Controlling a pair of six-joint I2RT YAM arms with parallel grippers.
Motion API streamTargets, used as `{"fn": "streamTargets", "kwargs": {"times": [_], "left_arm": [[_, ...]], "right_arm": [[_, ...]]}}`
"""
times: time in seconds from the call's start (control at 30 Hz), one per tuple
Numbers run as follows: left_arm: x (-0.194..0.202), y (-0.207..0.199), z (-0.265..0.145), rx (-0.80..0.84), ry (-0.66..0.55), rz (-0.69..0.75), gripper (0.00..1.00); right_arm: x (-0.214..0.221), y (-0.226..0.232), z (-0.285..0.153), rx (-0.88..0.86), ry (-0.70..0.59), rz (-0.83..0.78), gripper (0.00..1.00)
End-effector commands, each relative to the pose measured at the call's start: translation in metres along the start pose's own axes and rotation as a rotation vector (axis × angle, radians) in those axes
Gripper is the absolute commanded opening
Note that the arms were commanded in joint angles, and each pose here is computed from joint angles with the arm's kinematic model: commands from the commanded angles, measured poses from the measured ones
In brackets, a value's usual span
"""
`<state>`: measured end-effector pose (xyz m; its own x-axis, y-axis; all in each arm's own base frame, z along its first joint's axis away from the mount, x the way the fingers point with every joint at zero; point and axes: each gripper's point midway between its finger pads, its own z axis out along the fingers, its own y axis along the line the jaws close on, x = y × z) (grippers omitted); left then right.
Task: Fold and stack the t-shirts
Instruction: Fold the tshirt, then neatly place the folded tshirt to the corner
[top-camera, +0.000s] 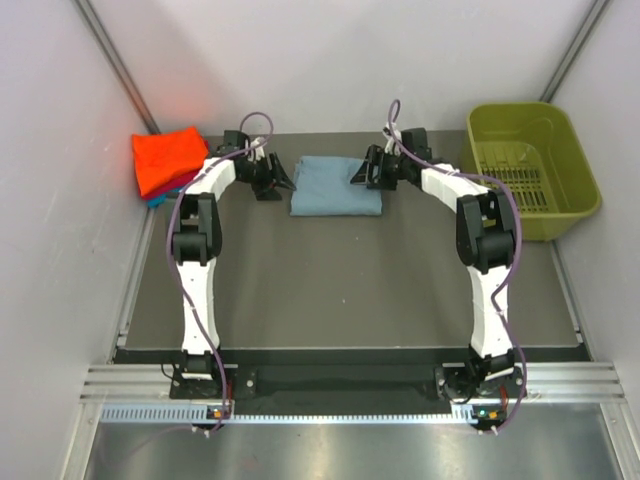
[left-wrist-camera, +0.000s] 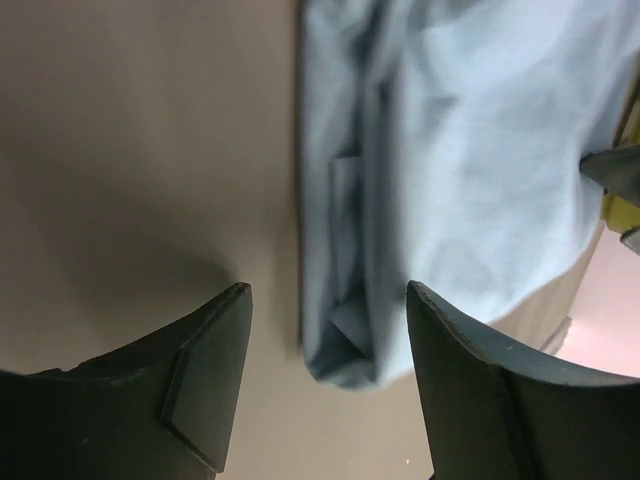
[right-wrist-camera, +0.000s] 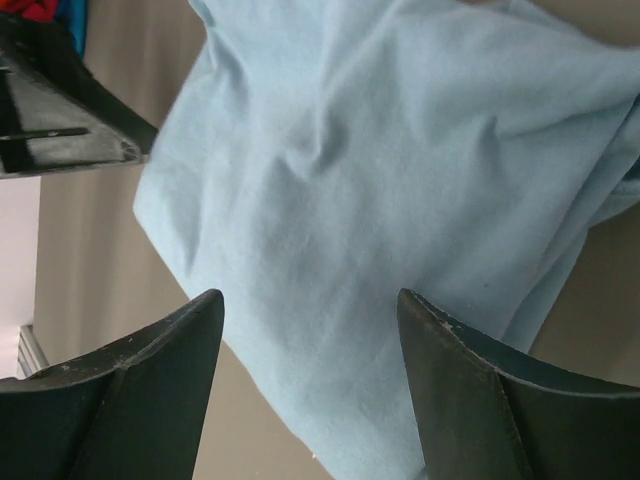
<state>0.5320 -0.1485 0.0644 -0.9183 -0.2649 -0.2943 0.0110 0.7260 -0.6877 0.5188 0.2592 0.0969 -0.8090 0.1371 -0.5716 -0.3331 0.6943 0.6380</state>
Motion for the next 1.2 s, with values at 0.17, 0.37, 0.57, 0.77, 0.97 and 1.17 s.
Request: {"fn": "streamTargets", "kwargs": {"times": [0.17, 0.37, 0.57, 0.77, 0.97, 1.17], "left_arm": [[0.005, 0.002, 0.033, 0.105, 0.044, -0.053, 0.67], [0.014, -0.005, 0.056, 0.137, 0.076, -0.061, 0.66], [0.026, -0.013, 0.075, 0.17, 0.108, -0.066, 0.52], [0.025, -0.016, 0.078, 0.179, 0.104, -0.06, 0.18], [0.014, -0.027, 0.065, 0.19, 0.073, -0.021, 0.0], [-0.016, -0.053, 0.023, 0.189, -0.015, 0.095, 0.0]], "right_arm": [[0.038, -0.017, 0.019, 0.028, 0.075, 0.011, 0.7], [0.051, -0.017, 0.027, 0.032, 0.102, 0.011, 0.7], [0.054, -0.015, 0.031, 0.031, 0.107, 0.005, 0.7], [0.056, -0.011, 0.03, 0.031, 0.11, -0.005, 0.7], [0.047, -0.006, 0.023, 0.03, 0.091, -0.039, 0.7], [-0.002, 0.018, -0.006, 0.072, -0.016, -0.218, 0.75]]}}
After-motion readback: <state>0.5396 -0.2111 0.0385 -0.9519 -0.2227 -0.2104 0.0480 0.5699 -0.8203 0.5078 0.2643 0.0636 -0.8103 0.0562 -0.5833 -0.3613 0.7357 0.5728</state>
